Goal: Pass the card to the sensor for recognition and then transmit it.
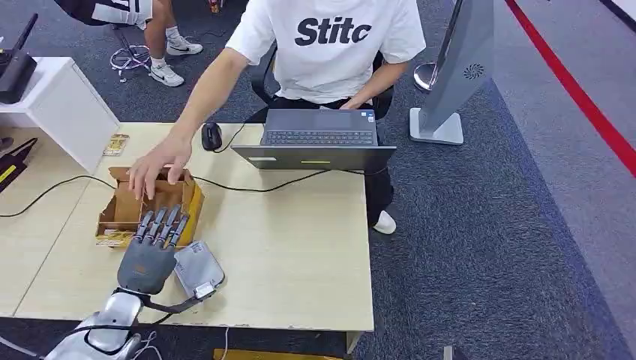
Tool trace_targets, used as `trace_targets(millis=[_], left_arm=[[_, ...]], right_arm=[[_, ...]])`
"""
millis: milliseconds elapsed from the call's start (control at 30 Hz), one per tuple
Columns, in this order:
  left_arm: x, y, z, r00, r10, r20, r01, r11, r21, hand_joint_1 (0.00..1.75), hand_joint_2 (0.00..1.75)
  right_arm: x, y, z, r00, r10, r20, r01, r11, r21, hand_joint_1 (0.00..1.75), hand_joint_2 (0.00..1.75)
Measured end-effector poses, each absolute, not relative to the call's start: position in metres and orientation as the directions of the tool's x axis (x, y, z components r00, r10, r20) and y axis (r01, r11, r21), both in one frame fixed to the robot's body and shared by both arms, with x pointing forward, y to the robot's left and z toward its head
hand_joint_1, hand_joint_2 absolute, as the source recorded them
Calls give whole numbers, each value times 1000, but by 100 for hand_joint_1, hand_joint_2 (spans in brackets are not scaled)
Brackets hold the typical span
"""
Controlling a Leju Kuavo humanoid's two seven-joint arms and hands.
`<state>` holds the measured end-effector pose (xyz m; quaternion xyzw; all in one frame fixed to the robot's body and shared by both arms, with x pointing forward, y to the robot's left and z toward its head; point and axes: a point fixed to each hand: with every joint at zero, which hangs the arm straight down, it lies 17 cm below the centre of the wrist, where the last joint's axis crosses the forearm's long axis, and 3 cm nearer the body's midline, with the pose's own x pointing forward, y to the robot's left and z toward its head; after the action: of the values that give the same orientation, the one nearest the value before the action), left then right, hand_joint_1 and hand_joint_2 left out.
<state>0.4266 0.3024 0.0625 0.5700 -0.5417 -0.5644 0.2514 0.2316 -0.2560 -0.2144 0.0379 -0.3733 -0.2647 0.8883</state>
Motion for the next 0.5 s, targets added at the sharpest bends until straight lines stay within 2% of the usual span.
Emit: trace_targets(millis=[500], left_arm=[[424, 335, 64, -218, -894, -391, -319, -313, 895, 0, 175]], right_arm=[[230, -256, -215, 584, -496, 642, 442, 858, 261, 0, 175]])
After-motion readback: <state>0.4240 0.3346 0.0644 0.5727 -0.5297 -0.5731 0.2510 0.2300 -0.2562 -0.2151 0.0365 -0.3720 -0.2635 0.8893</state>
